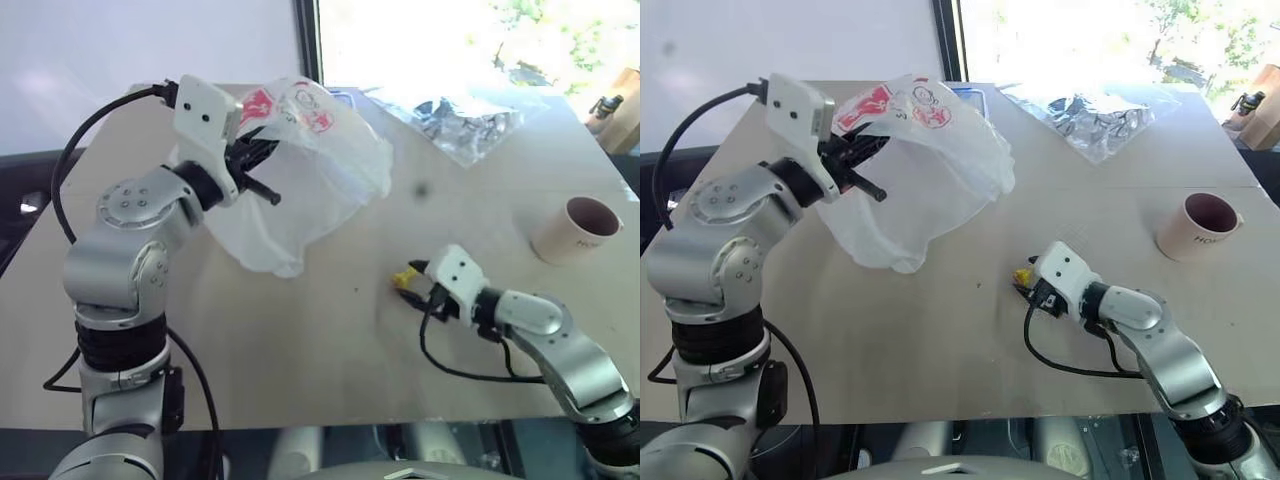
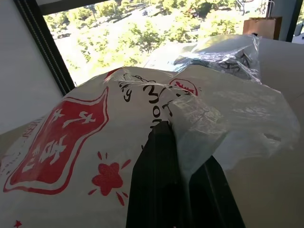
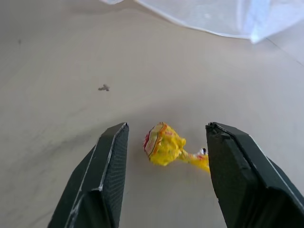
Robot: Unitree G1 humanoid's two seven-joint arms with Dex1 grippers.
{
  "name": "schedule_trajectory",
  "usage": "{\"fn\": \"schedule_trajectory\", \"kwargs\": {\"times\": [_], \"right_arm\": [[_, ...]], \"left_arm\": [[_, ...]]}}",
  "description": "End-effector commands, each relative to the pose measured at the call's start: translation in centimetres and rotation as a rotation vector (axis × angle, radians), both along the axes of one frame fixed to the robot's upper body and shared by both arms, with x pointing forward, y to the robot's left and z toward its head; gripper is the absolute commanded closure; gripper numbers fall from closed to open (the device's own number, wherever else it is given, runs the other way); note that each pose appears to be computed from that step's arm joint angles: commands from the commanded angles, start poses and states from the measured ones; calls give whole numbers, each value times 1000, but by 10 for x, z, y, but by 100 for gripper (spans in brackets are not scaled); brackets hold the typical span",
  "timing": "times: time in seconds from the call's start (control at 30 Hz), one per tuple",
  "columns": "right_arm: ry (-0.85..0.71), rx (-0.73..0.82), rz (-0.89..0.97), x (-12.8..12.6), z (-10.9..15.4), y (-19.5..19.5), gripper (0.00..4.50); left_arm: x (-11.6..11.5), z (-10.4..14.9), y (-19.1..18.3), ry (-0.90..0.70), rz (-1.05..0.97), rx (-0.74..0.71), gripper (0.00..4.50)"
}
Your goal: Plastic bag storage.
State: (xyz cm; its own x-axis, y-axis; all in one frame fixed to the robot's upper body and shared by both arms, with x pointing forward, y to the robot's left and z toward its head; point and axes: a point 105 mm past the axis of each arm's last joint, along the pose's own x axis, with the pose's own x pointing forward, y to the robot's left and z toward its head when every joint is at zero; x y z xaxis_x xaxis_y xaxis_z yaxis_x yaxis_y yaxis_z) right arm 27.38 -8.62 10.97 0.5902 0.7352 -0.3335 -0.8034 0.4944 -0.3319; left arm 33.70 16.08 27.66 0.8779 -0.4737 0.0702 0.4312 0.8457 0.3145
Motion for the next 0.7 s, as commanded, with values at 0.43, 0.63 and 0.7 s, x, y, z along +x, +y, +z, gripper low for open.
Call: {"fn": "schedule_trajectory", "kwargs": {"times": [0.43,0.63,0.7], "right_arm": [[-57,-179,89,17,-17,-12,179],[-76,-185,122,19,-14,-6,299],[-87,-193,129,20,-13,-4,378]], "left_arm": [[-6,10,1,-64,23,9,450],[-6,9,0,-67,24,4,450],[-6,8,0,-67,22,2,450]]}}
